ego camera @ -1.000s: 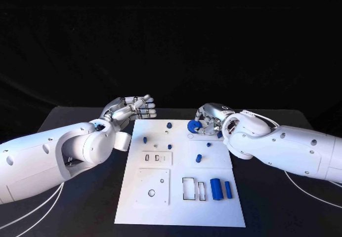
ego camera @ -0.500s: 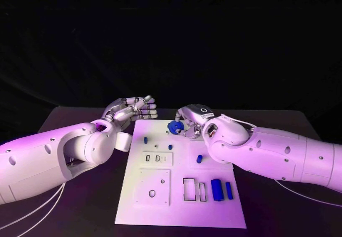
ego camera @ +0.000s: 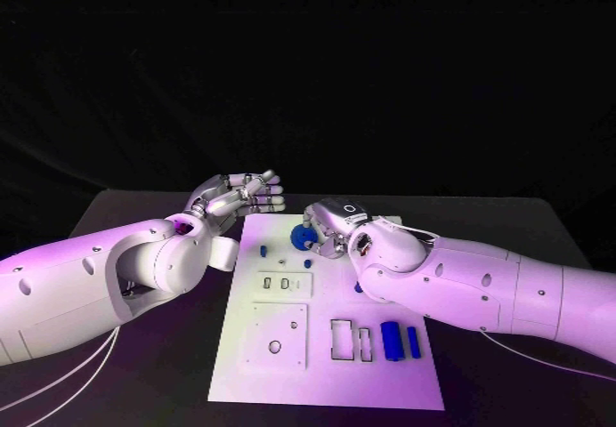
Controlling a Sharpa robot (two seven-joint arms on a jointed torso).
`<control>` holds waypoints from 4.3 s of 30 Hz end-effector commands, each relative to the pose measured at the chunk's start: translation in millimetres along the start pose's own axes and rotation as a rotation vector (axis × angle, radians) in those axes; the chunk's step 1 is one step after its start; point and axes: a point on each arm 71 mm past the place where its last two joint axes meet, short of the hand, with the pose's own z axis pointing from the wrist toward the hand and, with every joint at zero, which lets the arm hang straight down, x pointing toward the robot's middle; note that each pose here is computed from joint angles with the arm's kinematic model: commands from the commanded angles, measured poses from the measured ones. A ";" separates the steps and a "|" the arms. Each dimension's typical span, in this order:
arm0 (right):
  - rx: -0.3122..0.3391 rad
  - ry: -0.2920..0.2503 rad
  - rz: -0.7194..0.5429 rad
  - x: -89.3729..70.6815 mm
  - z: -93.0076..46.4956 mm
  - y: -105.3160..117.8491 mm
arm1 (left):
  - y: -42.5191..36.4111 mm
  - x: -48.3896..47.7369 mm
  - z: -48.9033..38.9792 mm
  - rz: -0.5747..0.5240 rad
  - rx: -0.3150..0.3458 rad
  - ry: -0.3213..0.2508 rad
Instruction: Assemble the parts on the task board
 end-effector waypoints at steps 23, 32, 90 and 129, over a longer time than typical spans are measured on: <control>0.005 -0.001 -0.024 7.3 6.7 4.5 | -1.3 2.4 0.7 -0.002 0.010 0.019; 0.004 -0.013 -0.013 6.4 6.6 5.2 | -1.4 2.1 0.6 -0.002 0.011 0.018; 0.187 0.087 0.344 -12.3 -104.5 -171.3 | 0.6 -7.9 0.9 -0.002 0.014 0.014; 0.204 0.107 0.323 -4.4 -90.3 -167.6 | 0.8 -10.3 -0.5 -0.001 0.003 0.016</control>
